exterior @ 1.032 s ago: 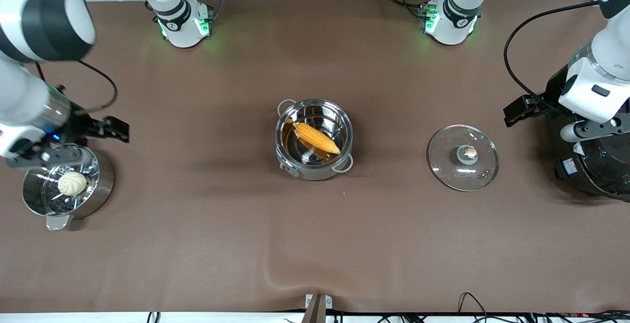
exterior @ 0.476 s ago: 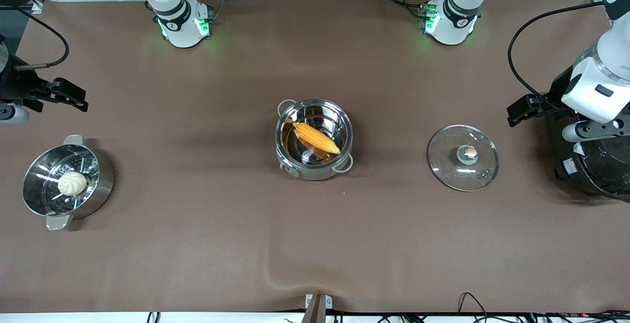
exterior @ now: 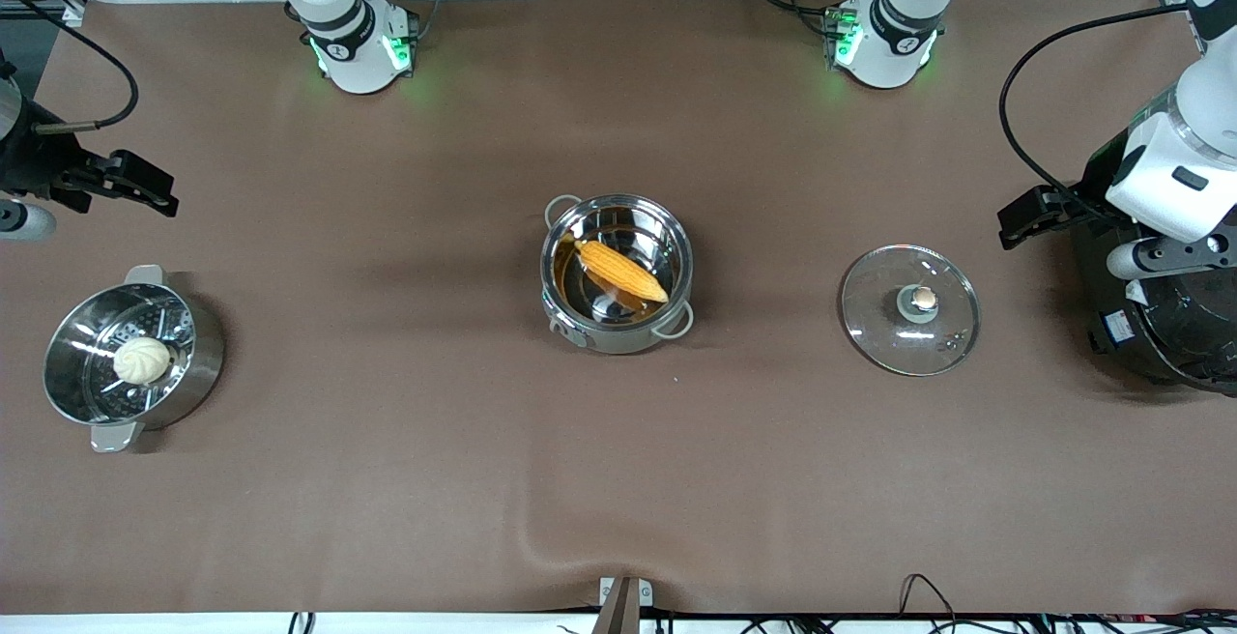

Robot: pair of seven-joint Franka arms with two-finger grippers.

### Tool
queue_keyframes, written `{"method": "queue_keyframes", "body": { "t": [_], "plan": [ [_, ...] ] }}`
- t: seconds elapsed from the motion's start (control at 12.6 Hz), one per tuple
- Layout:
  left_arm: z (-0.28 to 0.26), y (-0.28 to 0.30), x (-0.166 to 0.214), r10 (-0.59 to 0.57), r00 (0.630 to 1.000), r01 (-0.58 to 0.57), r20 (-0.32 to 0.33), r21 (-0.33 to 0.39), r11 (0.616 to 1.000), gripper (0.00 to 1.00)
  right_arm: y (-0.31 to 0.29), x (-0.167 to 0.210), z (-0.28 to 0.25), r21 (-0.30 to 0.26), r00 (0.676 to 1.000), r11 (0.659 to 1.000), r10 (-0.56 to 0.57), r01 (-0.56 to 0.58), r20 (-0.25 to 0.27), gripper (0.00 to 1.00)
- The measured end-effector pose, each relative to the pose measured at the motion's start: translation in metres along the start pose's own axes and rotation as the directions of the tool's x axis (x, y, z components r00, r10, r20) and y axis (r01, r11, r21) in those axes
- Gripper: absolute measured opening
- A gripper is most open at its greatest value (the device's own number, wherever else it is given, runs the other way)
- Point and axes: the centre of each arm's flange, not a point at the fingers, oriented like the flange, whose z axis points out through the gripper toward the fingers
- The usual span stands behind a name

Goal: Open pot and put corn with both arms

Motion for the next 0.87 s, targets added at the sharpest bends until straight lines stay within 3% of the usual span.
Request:
{"method": "queue_keyframes", "body": {
  "t": [0.87],
  "plan": [
    [0.0, -0.006, 0.002, -0.011, 1.0, 0.011, 0.0, 0.0, 1.0, 1.0, 0.004, -0.001, -0.013, 0.012, 1.0, 1.0, 0.01, -0.01, -0.025, 1.0]
  ]
}}
